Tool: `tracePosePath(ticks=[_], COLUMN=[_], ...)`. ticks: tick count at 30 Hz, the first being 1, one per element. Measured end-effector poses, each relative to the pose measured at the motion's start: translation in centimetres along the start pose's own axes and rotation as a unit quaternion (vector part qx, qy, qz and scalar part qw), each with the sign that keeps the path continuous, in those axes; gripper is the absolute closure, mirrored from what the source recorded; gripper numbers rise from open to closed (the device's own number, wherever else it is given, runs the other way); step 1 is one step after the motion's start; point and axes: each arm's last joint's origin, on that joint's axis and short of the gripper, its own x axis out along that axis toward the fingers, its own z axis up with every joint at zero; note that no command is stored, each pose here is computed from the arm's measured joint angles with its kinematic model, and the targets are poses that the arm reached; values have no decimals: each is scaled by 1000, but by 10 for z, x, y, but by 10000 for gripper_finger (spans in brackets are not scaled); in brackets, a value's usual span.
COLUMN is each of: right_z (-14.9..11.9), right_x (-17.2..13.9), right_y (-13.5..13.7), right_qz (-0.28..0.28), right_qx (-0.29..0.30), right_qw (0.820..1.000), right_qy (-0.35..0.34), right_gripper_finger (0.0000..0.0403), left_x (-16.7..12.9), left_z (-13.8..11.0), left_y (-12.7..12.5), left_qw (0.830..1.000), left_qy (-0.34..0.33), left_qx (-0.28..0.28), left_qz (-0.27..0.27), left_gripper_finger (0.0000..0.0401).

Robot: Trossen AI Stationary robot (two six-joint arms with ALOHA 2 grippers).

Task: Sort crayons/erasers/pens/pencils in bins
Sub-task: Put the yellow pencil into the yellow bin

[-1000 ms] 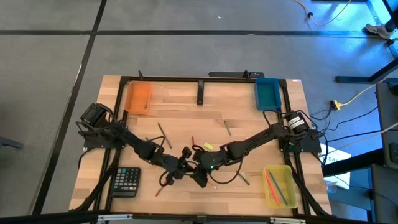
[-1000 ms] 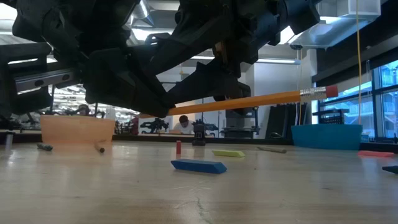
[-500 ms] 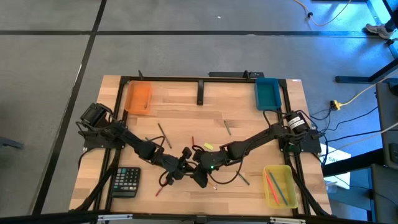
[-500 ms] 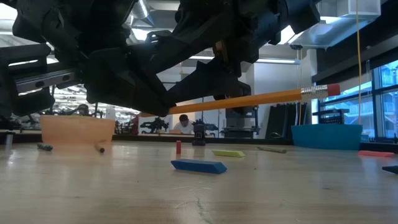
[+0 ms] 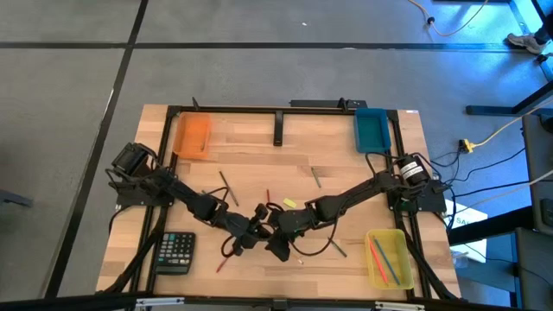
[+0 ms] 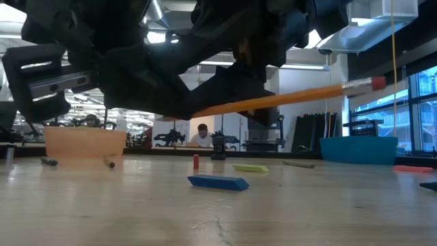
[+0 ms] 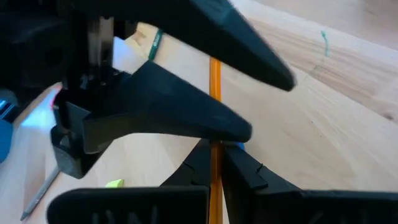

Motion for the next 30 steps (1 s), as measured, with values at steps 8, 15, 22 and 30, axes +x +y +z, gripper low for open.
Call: tracePosePath(ticks=[8, 15, 22, 30], right_z=[0, 1, 7, -4], right_x=[0, 0, -1, -2], right_y=[0, -1, -4, -20], right_qz=[5, 14, 20, -35], right_qx=[6, 12, 13, 51], right_qw=[1000, 1000, 1000, 994], right_qy=[5, 17, 12, 89], right_gripper_finger=[242, 242, 222, 235], left_x=[0, 0, 0, -1], left_z=[1, 1, 1, 3], left_y=[-1, -1, -1, -1], left_qw=[1000, 1000, 1000, 999], left_qy=[-10, -11, -11, -14], left_qx=[9, 9, 13, 23], left_qz=[-10, -14, -14, -17], left_gripper_finger=[392, 392, 392, 393])
